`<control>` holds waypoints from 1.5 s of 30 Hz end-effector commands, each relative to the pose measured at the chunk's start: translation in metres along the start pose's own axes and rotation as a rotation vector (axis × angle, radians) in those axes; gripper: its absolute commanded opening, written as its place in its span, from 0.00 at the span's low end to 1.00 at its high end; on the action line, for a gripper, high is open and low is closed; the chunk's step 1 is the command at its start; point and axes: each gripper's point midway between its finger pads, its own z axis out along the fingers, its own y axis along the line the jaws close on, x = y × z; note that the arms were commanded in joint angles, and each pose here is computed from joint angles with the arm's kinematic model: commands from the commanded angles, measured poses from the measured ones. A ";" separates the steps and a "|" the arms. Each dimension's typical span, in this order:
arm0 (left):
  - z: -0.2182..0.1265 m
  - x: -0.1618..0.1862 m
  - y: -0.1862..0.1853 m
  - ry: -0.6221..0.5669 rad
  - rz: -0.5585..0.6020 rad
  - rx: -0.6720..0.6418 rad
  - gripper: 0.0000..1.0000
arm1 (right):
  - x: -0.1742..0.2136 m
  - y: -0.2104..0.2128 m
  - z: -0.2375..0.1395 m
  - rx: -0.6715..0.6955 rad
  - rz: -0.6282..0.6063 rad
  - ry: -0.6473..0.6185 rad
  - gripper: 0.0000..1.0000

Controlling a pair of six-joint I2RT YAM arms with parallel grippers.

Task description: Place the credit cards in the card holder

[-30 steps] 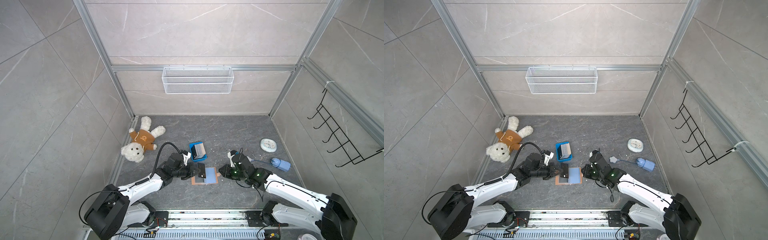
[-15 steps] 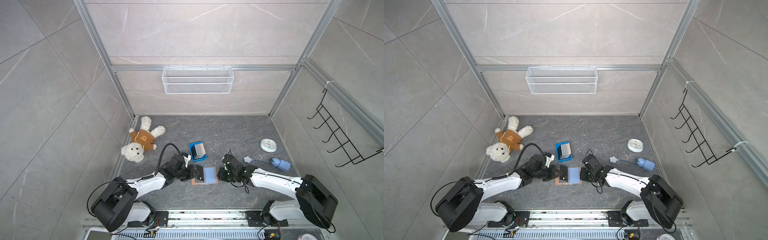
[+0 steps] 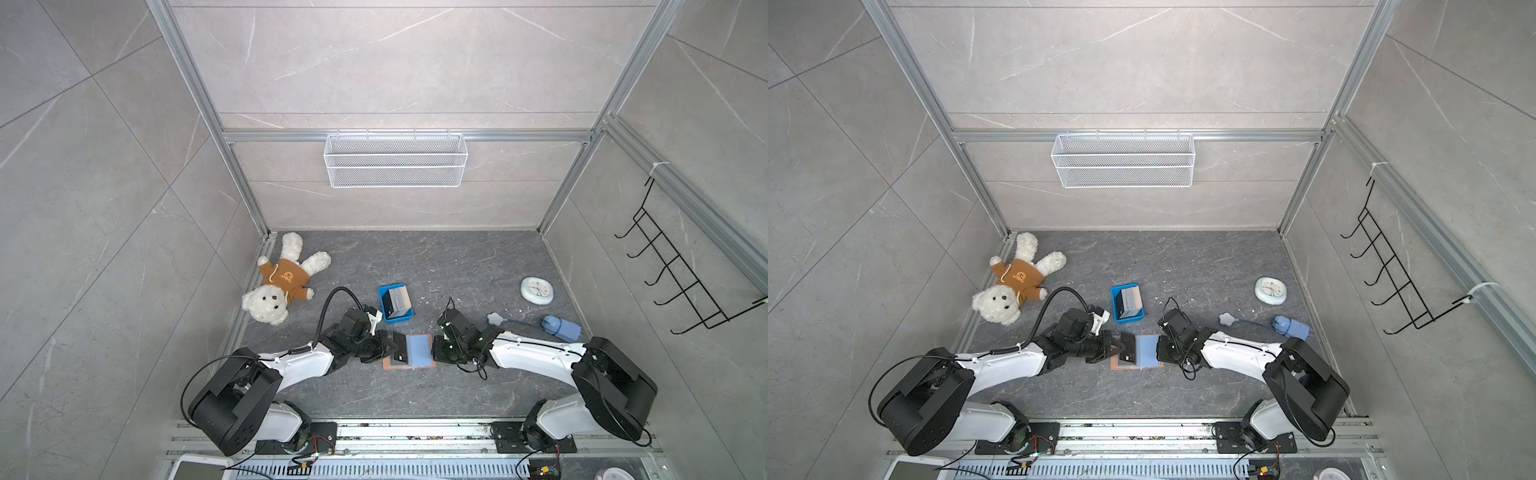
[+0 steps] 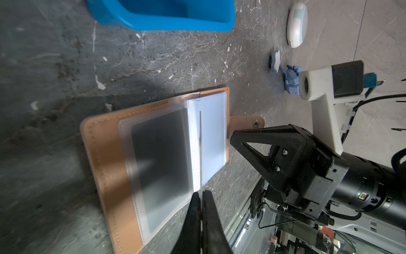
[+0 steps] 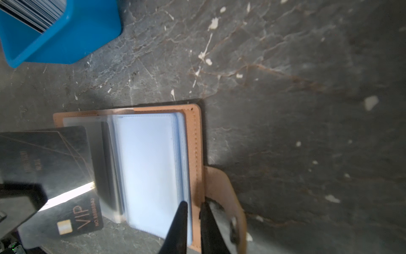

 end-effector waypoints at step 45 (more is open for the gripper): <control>0.018 -0.005 0.006 -0.005 -0.057 0.094 0.00 | 0.014 -0.018 0.007 0.124 -0.048 0.012 0.14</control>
